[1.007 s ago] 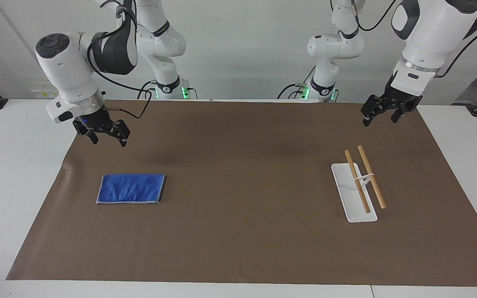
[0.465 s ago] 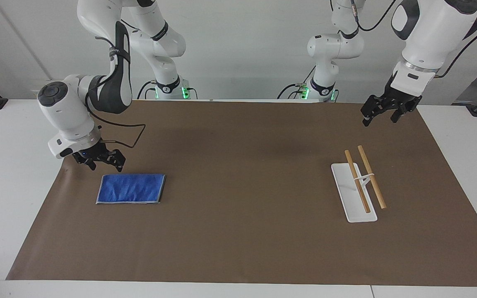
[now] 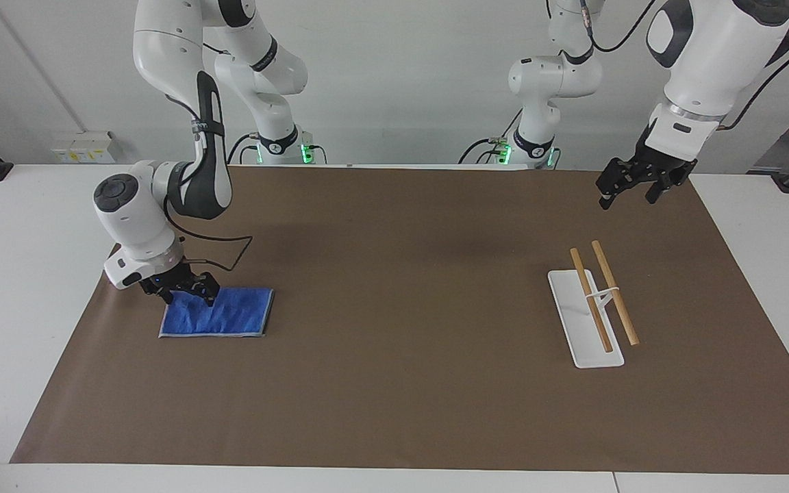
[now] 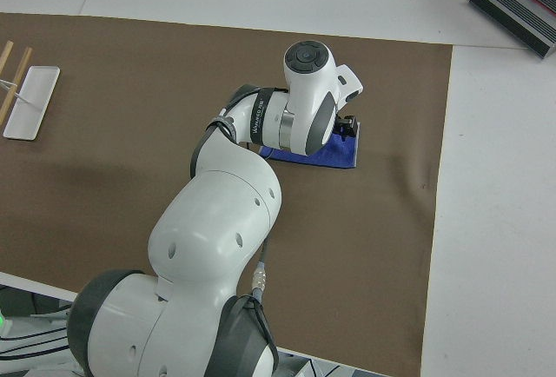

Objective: Right arm passes towel to left arm to hang
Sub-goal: 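Reach the right gripper to the blue towel and grasp its edge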

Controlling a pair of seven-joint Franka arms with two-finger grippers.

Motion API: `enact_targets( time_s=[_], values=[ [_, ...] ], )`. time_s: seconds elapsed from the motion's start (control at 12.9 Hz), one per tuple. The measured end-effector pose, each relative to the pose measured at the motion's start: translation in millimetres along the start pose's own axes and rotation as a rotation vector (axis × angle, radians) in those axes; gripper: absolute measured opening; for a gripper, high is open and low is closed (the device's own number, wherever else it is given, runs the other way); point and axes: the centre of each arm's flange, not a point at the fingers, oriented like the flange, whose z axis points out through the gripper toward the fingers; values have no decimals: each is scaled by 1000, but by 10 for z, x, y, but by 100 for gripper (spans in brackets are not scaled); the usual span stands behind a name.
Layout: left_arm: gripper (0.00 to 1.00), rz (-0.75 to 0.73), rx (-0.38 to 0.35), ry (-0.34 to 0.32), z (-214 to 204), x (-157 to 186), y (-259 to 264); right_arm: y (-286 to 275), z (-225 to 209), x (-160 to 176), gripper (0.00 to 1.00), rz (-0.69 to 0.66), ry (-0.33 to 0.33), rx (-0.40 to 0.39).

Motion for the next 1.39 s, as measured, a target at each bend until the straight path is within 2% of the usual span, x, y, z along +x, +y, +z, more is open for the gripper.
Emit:
enact_targets(
  time_s=[0.39, 0.62, 0.93, 1.01, 1.32, 1.39],
  values=[
    [100, 7, 2, -9, 44, -16, 39, -5, 292, -20, 100, -38, -25, 4],
    [100, 11, 6, -22, 131, -39, 40, 7, 309, -20, 100, -80, -4, 2],
    [100, 13, -3, 22, 264, -50, 55, 13, 358, -44, 100, -93, 13, 0],
    [100, 13, -4, 25, 259, -52, 52, 12, 339, -39, 90, -97, 16, 0],
    [100, 13, -4, 29, 247, -65, 53, 10, 282, -27, 39, -101, 26, -2],
    [100, 14, -4, 29, 249, -66, 54, 10, 277, -24, 29, -102, 27, -2]
  ],
)
